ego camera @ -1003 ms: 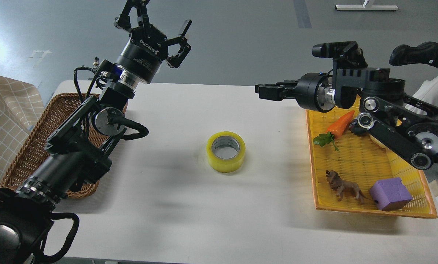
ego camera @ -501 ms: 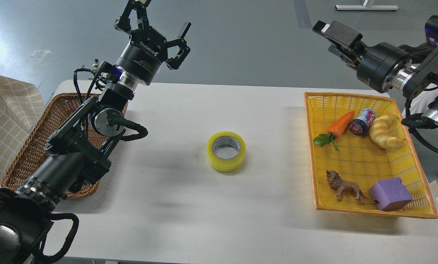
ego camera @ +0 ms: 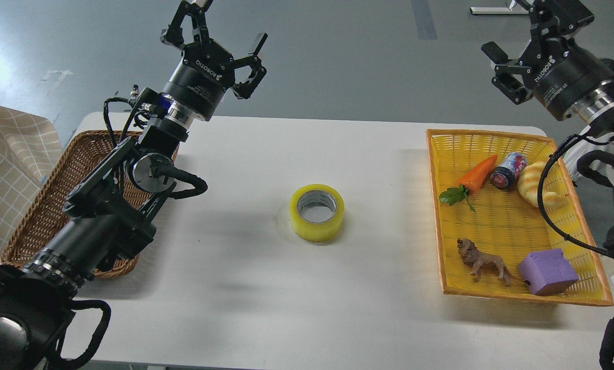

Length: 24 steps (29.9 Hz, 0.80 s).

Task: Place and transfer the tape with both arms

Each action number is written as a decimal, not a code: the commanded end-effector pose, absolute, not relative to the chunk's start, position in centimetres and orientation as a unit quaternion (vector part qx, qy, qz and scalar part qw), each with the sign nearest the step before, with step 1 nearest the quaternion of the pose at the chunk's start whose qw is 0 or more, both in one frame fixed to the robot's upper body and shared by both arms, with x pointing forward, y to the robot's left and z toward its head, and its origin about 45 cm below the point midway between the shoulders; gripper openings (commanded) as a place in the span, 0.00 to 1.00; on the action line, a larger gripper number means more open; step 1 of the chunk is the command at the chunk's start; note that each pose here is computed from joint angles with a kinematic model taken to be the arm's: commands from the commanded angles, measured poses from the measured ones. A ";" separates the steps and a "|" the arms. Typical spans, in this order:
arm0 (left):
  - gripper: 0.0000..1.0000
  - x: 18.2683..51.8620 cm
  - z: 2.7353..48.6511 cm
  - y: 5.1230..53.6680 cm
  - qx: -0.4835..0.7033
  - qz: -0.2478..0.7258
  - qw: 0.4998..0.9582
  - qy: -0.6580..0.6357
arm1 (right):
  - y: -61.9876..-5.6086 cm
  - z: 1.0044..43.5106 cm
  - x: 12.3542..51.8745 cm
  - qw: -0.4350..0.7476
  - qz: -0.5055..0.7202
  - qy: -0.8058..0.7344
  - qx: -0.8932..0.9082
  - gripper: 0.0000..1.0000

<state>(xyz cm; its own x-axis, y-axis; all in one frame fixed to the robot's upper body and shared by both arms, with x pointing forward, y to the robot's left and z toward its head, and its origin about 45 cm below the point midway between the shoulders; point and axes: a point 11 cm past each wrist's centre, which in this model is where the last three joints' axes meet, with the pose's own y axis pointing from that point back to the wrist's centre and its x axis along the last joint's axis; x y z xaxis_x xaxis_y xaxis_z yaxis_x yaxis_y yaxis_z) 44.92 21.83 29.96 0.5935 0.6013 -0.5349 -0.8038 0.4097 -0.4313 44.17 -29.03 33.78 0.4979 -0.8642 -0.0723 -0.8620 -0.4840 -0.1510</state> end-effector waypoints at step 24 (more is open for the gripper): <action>0.98 44.9 29.8 22.1 -0.331 0.428 0.828 0.148 | -25.8 32.8 44.4 0.350 0.161 0.456 -0.802 0.97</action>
<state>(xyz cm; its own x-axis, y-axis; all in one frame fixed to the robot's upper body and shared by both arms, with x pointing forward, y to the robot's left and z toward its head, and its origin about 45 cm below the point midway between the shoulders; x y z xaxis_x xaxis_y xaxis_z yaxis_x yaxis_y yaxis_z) 44.90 22.13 29.85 0.5905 0.6092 -0.5292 -0.8060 0.4125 -0.4245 44.43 -25.70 33.42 0.5441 -0.6166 -0.5690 -0.8362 -0.3426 -0.4283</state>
